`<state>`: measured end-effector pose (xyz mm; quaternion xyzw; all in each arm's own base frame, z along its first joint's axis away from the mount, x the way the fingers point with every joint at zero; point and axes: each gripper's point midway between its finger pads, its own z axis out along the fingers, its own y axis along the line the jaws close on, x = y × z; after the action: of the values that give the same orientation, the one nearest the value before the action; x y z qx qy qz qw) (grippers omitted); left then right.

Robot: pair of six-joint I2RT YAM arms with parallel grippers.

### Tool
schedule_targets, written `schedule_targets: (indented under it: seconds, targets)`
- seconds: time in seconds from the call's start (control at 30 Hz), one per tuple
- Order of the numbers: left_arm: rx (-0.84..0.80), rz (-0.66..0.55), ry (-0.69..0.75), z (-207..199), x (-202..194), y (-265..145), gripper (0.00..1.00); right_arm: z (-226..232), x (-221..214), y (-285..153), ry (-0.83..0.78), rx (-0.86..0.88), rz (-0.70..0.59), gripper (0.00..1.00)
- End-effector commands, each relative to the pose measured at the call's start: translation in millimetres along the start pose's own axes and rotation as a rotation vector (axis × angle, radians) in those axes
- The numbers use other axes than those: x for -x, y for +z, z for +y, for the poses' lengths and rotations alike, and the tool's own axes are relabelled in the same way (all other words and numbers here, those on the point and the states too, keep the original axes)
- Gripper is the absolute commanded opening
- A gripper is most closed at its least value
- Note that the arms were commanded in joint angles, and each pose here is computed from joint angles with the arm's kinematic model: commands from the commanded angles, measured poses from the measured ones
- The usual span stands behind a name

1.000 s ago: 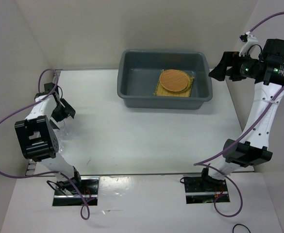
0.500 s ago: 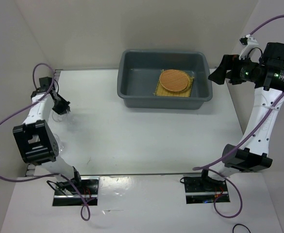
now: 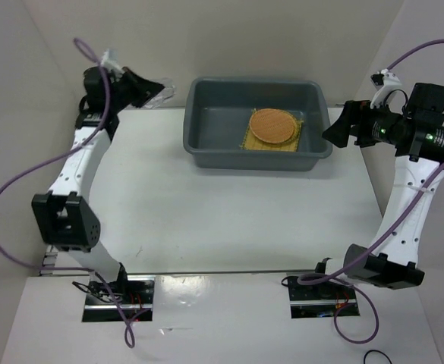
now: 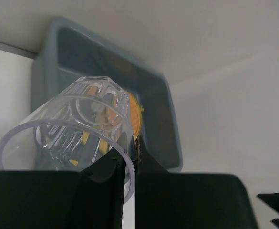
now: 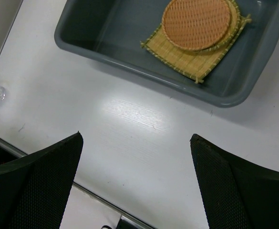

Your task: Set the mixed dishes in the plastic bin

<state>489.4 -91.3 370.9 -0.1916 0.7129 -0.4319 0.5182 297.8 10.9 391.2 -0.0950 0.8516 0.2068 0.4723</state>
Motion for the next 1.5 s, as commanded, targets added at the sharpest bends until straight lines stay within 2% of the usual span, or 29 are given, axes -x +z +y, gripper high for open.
schedule_targets:
  seconds: [0.0,0.03,0.07,0.1,0.13,0.17,0.2,0.23,0.27,0.37,0.43,0.47,0.5,0.73,0.93,1.07,1.1,1.17,1.2,1.27,1.33,1.37,1.4,1.43,1.47]
  targets:
    - [-0.055,0.085,0.233,-46.8,-14.2,28.3,0.0,13.5,9.2,-10.8,-0.058,0.005,-0.066,0.98]
    - [-0.001,0.176,0.253,-32.6,-50.3,57.9,0.0,13.6,9.2,-10.8,-0.058,0.005,-0.066,0.98]
    - [0.05,0.21,0.283,-26.7,-62.0,69.6,0.0,13.3,7.3,-11.9,-0.058,-0.004,-0.064,0.98]
    - [0.201,0.262,0.301,-1.0,-79.0,73.4,0.0,11.5,7.0,-12.0,-0.057,-0.014,-0.063,0.98]
    - [0.205,0.279,0.39,-15.3,-94.8,99.7,0.0,12.4,9.2,-13.5,-0.063,-0.016,-0.069,0.98]
    - [0.264,0.279,0.433,-13.6,-101.4,107.8,0.0,13.4,11.5,-15.1,-0.07,-0.017,-0.076,0.98]
    - [0.486,0.379,0.478,51.8,-138.3,120.2,0.0,10.5,13.7,-14.3,-0.07,-0.026,-0.075,0.98]
    - [0.357,0.237,0.528,-20.7,-113.5,122.9,0.0,10.5,13.7,-14.3,-0.07,-0.026,-0.075,0.98]
    - [0.383,0.226,0.523,-13.7,-113.7,123.6,0.0,11.8,16.6,-16.4,-0.078,-0.028,-0.084,0.98]
    - [0.494,0.327,0.449,37.0,-152.5,136.3,0.0,10.1,18.3,-14.9,-0.077,-0.028,-0.083,0.98]
    - [0.54,0.323,0.459,55.7,-157.3,142.2,0.0,9.5,20.3,-16.6,-0.083,-0.038,-0.088,0.98]
    - [0.557,0.35,0.478,68.3,-172.7,147.3,0.0,9.5,20.3,-16.6,-0.083,-0.038,-0.088,0.98]
    - [0.536,0.326,0.477,61.2,-167.7,148.5,0.0,5.6,19.6,-14.1,-0.077,-0.046,-0.08,0.98]
    - [0.519,0.374,0.447,86.4,-189.8,166.5,0.0,0.0,16.1,-9.2,-0.062,-0.052,-0.063,0.98]
    - [0.524,0.408,0.396,121.3,-202.7,180.8,0.04,-12.8,21.7,-0.6,-0.053,-0.068,-0.05,0.98]
    - [0.5,0.425,0.379,125.3,-205.7,184.2,0.19,-17.0,22.3,3.8,-0.045,-0.066,-0.042,0.98]
    - [0.475,0.414,0.377,119.0,-203.3,186.9,0.28,-19.4,21.5,6.5,-0.039,-0.065,-0.035,0.98]
    - [0.452,0.422,0.371,115.0,-205.3,188.3,0.37,-21.2,22.8,8.2,-0.038,-0.065,-0.034,0.98]
    - [0.443,0.415,0.355,115.0,-201.2,190.0,0.46,-21.6,22.9,8.2,-0.048,-0.065,-0.033,0.98]
    - [0.412,0.397,0.356,101.0,-193.5,189.9,0.59,-21.2,27.2,6.9,-0.06,-0.068,-0.047,0.98]
    - [0.356,0.336,0.364,67.9,-170.1,186.9,0.68,-21.2,27.2,6.9,-0.06,-0.068,-0.047,0.98]
    - [0.341,0.269,0.377,51.3,-150.8,186.5,0.73,-21.2,27.2,6.9,-0.06,-0.068,-0.047,0.98]
    - [0.298,0.192,0.386,15.4,-121.8,175.7,0.75,-21.2,27.2,6.9,-0.06,-0.068,-0.047,0.98]
    - [0.269,0.143,0.395,-8.6,-109.6,169.7,0.77,-21.6,27.2,6.8,-0.069,-0.068,-0.047,0.98]
    - [0.241,0.09,0.433,-33.3,-97.0,162.2,0.95,-21.6,27.2,6.8,-0.069,-0.068,-0.047,0.98]
